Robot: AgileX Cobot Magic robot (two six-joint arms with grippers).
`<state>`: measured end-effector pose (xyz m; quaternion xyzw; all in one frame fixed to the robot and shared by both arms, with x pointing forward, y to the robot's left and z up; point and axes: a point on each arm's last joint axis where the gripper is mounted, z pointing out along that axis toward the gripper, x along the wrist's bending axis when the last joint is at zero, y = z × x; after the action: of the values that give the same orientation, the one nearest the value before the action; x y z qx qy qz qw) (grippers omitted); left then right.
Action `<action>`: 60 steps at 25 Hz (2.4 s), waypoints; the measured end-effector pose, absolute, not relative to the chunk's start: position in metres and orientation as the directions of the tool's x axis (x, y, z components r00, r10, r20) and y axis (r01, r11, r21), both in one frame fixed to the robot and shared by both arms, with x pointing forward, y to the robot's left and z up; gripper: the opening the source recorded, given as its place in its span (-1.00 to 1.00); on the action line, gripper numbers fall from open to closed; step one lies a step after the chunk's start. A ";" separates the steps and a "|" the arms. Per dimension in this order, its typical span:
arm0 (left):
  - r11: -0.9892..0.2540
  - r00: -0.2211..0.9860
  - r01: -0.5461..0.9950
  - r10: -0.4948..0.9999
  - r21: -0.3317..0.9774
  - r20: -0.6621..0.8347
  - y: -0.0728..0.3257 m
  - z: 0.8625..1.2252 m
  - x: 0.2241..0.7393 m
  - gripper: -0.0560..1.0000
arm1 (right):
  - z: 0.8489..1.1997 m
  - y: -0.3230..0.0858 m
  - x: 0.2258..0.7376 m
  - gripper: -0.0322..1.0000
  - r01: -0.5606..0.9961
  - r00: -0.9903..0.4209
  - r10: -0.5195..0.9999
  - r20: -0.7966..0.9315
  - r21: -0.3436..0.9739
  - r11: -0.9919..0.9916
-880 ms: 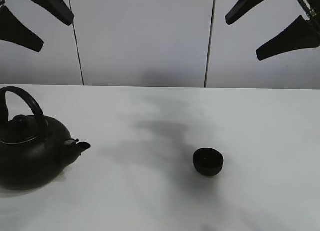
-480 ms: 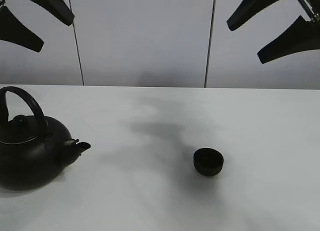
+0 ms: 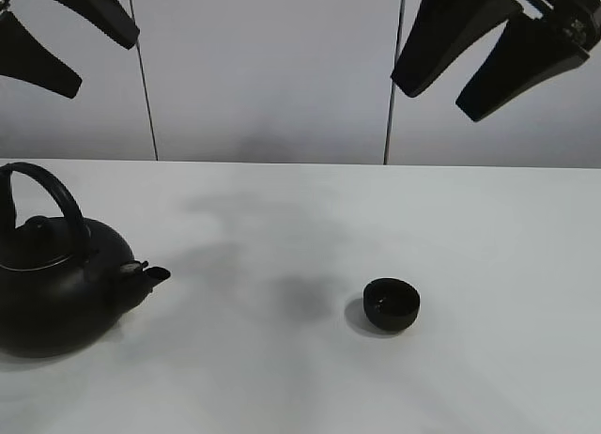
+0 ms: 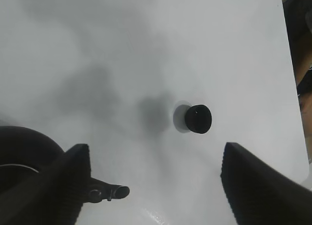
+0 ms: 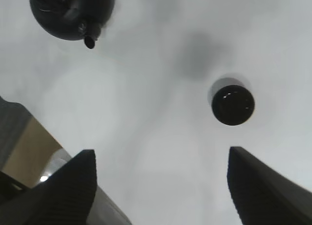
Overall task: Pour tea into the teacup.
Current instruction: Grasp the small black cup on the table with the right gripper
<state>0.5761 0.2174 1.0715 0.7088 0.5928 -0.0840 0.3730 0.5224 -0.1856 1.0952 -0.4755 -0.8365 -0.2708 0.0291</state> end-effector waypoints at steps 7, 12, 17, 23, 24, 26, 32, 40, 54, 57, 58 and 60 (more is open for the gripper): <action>-0.019 0.283 0.903 0.778 0.429 -0.561 0.217 1.071 0.576 0.13 | 1.074 -0.159 0.526 0.06 0.786 -0.581 0.813 0.037 0.286 0.548; -0.019 0.283 0.903 0.778 0.429 -0.561 0.217 1.071 0.576 0.13 | 1.040 -0.144 0.538 0.06 0.802 -0.580 0.814 0.036 0.200 0.563; -0.019 0.283 0.902 0.779 0.431 -0.560 0.217 1.071 0.576 0.13 | 1.003 -0.137 0.553 0.06 0.818 -0.568 0.822 0.043 0.131 0.559; -0.018 0.283 0.902 0.779 0.431 -0.560 0.218 1.071 0.576 0.13 | 0.965 -0.130 0.569 0.06 0.837 -0.544 0.838 0.038 0.099 0.538; -0.018 0.283 0.902 0.779 0.431 -0.560 0.218 1.071 0.576 0.13 | 0.959 -0.130 0.571 0.06 0.842 -0.536 0.843 0.038 0.094 0.531; -0.018 0.283 0.902 0.779 0.431 -0.560 0.218 1.071 0.576 0.13 | 0.949 -0.128 0.575 0.06 0.851 -0.521 0.853 0.036 0.094 0.516; -0.017 0.283 0.902 0.779 0.432 -0.559 0.218 1.071 0.576 0.13 | 0.938 -0.129 0.583 0.06 0.865 -0.488 0.873 -0.013 0.131 0.485; -0.017 0.283 0.902 0.779 0.432 -0.559 0.218 1.071 0.576 0.13 | 0.929 -0.124 0.585 0.06 0.886 -0.451 0.892 0.028 0.137 0.443; -0.017 0.283 0.902 0.779 0.432 -0.559 0.218 1.071 0.576 0.13 | 0.895 -0.123 0.588 0.06 0.906 -0.421 0.906 0.030 0.066 0.419; -0.017 0.283 0.902 0.779 0.432 -0.559 0.218 1.071 0.576 0.13 | 0.894 -0.123 0.588 -0.02 0.906 -0.421 0.906 0.030 0.064 0.419; -0.017 0.283 0.902 0.779 0.432 -0.559 0.218 1.071 0.576 0.13 | 0.894 -0.123 0.588 -0.13 0.907 -0.420 0.907 0.032 0.063 0.417; -0.017 0.283 0.902 0.779 0.432 -0.559 0.218 1.071 0.577 0.13 | 0.894 -0.123 0.587 -0.17 0.909 -0.415 0.909 0.039 0.059 0.412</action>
<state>0.5765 0.2176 1.0715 0.7083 0.5933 -0.0817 0.3736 0.5872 -0.1226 0.8940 -0.5410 -0.8403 -0.0353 0.0005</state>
